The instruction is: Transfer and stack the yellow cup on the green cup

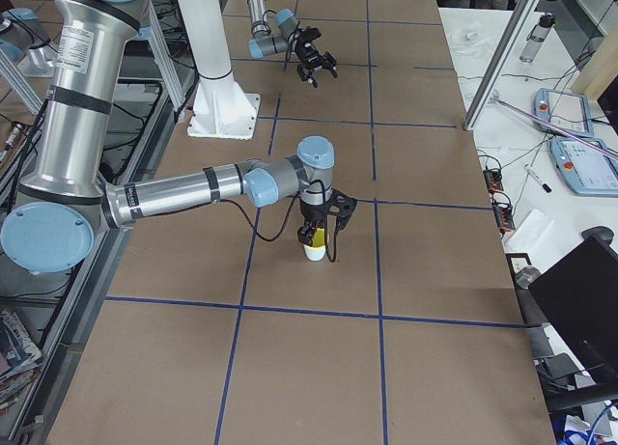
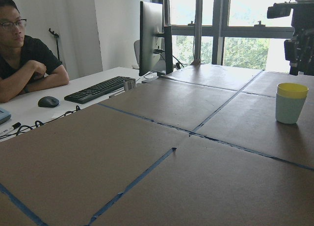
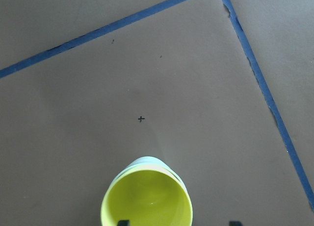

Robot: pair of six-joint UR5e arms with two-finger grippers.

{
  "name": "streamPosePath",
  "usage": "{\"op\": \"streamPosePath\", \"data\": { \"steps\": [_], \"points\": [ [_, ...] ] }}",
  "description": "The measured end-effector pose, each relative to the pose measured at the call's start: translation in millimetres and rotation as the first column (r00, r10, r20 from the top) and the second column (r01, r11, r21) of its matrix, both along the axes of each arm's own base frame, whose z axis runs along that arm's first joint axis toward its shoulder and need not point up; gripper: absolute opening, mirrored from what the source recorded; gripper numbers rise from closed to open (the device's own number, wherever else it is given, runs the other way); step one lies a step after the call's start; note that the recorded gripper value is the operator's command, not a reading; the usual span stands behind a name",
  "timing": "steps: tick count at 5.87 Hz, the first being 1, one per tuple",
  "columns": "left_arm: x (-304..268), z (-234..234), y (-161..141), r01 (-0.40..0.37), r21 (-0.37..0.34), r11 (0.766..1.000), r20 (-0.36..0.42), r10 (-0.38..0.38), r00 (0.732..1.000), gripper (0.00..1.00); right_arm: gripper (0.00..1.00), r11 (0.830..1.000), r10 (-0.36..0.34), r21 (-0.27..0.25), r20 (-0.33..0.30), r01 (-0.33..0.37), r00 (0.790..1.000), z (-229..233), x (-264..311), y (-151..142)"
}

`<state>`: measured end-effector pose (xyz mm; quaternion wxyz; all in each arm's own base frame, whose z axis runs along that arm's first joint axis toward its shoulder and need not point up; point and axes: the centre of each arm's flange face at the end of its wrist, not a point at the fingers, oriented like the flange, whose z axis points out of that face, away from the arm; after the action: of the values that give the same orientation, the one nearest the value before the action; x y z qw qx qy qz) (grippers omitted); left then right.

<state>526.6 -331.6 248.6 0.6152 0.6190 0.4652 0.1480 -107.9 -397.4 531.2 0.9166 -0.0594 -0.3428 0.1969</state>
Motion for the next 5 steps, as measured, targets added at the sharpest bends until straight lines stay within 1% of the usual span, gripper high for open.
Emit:
{"op": "streamPosePath", "data": {
  "steps": [1,2,3,4,5],
  "points": [
    [-0.6,8.8,-22.1,0.050,-0.056,0.997,0.084,-0.045,0.995,1.00,1.00,1.000,-0.004,0.029,0.009,0.003,1.000,-10.8,3.8,-0.1],
    [-8.5,18.7,-54.5,0.106,-0.130,0.986,0.169,-0.083,0.982,1.00,1.00,0.998,-0.014,0.064,0.008,0.013,1.000,-11.8,15.8,-3.1],
    [-29.6,30.9,-100.6,0.147,-0.220,0.964,0.250,-0.090,0.964,1.00,1.00,0.996,-0.024,0.087,0.011,0.023,1.000,-7.0,31.1,-6.4],
    [-67.0,47.4,-154.9,0.158,-0.349,0.924,0.310,-0.045,0.950,1.00,1.00,0.995,-0.031,0.092,0.029,0.028,0.999,-1.3,43.9,-7.6],
    [-112.2,68.5,-202.8,0.164,-0.492,0.855,0.360,0.029,0.932,1.00,1.00,0.994,-0.040,0.100,0.043,0.036,0.998,2.5,53.5,-7.2]
  ]
}}
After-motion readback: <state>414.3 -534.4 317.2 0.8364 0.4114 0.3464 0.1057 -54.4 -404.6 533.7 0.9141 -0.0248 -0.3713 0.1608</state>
